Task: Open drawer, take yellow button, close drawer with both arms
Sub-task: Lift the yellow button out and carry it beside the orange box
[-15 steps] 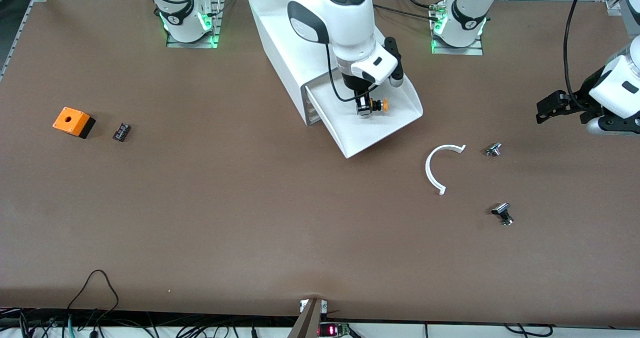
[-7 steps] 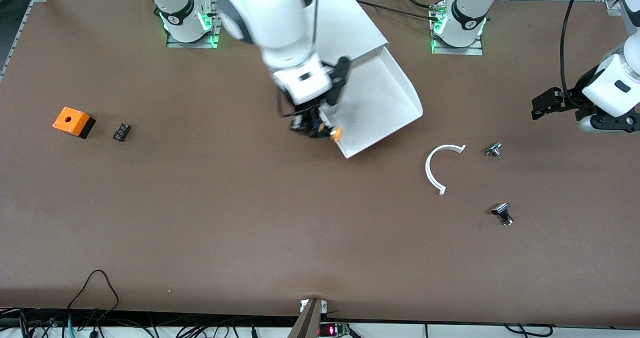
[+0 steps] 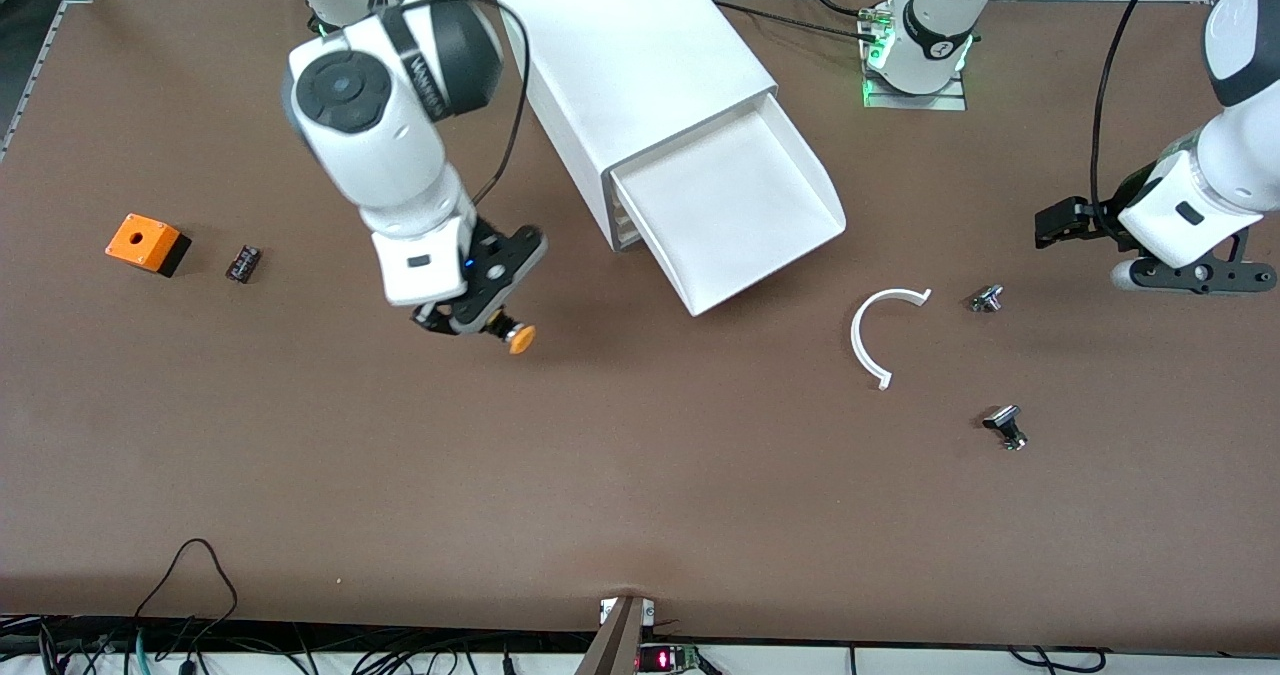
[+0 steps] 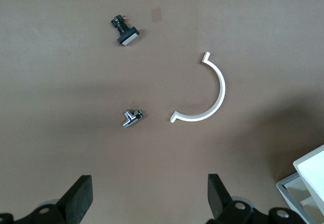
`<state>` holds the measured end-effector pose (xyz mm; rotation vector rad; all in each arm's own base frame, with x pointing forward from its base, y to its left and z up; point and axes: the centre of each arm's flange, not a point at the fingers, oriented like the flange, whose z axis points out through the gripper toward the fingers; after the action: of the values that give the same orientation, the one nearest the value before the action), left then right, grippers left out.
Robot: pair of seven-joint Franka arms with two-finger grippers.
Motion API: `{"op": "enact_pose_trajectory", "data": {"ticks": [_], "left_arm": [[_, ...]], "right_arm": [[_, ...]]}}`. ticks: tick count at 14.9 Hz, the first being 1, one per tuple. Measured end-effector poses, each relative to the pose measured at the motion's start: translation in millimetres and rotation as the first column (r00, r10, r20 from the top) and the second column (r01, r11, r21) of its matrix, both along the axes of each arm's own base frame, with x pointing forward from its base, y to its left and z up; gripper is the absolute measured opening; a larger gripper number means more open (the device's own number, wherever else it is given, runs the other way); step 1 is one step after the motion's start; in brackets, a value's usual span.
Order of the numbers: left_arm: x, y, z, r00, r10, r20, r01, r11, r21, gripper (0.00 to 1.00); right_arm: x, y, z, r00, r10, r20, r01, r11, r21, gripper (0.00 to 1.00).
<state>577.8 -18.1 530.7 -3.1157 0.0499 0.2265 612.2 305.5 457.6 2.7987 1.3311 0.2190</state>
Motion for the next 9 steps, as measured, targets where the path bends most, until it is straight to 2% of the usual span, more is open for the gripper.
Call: {"op": "enact_pose_trajectory", "data": {"ticks": [2,5,7,9], "left_arm": [[-0.1,-0.6,-1.4,1.0,0.0,-0.005,0.0,1.0,0.0,1.0],[1.0,-5.8,-6.4,1.0,0.001,-0.015,-0.001,1.0,-0.016,1.0],[3.7,-18.7,-18.1,0.997,0.066,-0.043,-0.068,0.995,-0.068,1.0],[7.7,-36.4,-37.0,0.983,0.167,-0.079,-0.173,0.982,-0.072,1.0]], "right_arm": [[10.5,-41.8,-22.6,0.993,-0.114,-0.033,0.114,0.993,-0.011,0.34],[21.6,-111.5,-52.5,0.959,-0.271,-0.087,0.269,0.962,-0.039,0.34],[21.7,-153.9,-75.1,0.923,-0.364,-0.124,0.359,0.931,-0.062,0.34],[17.6,-196.5,-103.6,0.889,-0.433,-0.152,0.425,0.902,-0.082,0.34]]}}
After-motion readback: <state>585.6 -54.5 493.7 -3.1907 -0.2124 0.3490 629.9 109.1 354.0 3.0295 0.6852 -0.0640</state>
